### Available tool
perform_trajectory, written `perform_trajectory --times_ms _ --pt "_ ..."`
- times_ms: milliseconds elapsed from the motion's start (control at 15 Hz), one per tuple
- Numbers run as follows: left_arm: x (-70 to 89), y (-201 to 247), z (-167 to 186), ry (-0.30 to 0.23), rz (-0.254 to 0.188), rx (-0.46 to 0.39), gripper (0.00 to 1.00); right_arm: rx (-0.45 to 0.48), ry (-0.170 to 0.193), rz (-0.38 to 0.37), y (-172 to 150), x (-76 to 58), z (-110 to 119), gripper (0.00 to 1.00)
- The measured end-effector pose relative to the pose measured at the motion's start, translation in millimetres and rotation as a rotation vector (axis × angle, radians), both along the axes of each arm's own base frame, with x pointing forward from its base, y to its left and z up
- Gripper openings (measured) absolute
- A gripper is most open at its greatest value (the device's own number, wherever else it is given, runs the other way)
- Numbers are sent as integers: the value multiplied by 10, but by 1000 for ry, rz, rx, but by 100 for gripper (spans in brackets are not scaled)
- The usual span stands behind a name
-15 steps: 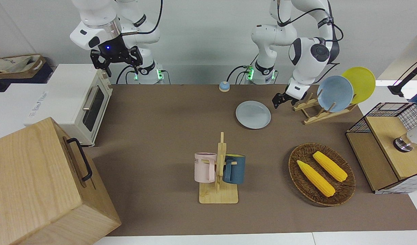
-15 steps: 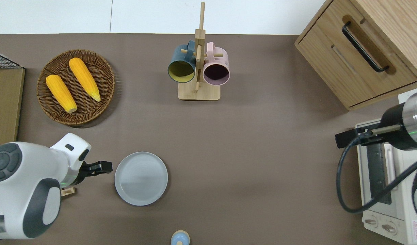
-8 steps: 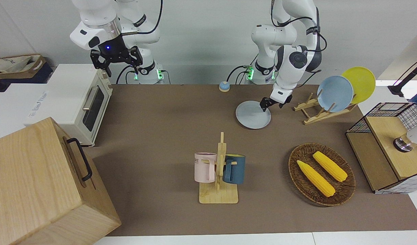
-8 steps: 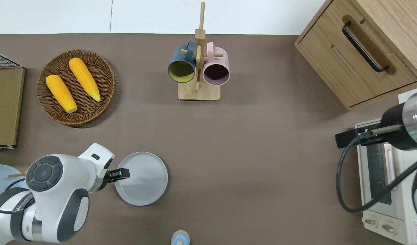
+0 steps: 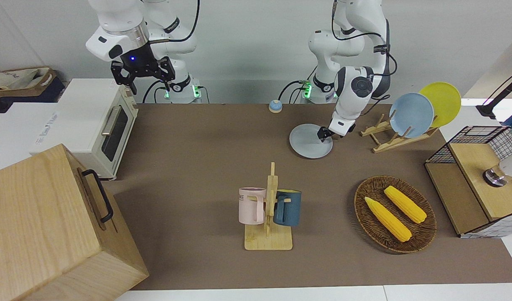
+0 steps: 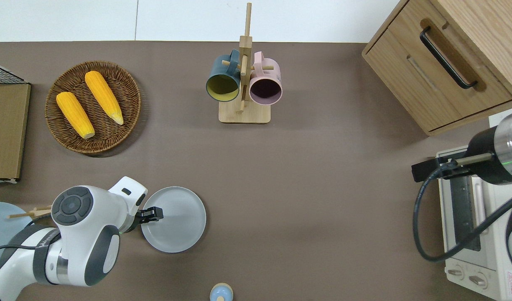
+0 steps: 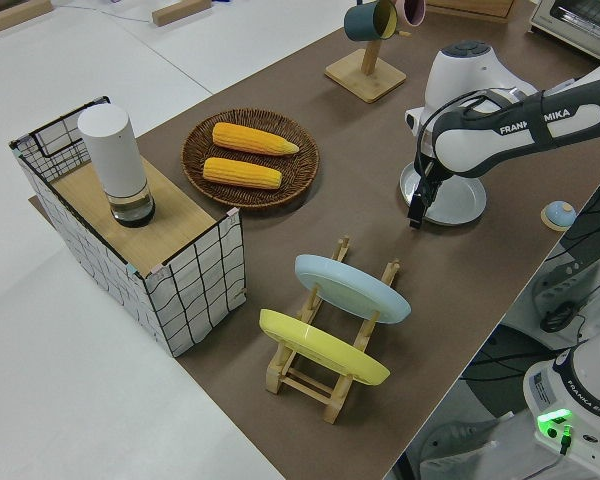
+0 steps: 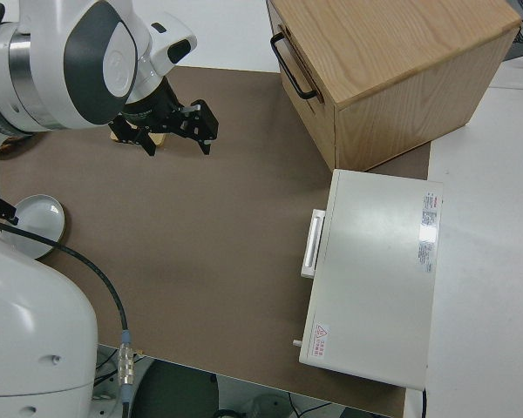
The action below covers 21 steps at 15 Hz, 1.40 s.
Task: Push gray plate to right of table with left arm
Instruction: 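Lower the left gripper against the near edge of the gray plate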
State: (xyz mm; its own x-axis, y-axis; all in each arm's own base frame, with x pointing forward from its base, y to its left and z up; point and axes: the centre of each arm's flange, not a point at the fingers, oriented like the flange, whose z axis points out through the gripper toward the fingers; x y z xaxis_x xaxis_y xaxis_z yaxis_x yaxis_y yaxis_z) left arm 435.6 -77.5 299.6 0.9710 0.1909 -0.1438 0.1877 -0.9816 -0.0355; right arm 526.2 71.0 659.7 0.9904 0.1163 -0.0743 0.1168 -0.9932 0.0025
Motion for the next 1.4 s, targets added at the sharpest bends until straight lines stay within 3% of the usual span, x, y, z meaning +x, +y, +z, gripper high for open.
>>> perform_trajectory --times_ms 67,133,400,600,1400 --pt "4 9 -19 2 3 0 93 0 0 0 0 0 0 99" --pt "5 19 -22 3 6 0 85 0 0 0 0 0 0 99" --pt "13 33 -10 0 9 0 39 0 0 0 0 0 0 99" --pt "15 28 14 -1 9 -1 10 0 0 0 0 0 0 99" --pt "15 35 44 -4 11 -2 5 0 0 0 0 0 0 99"
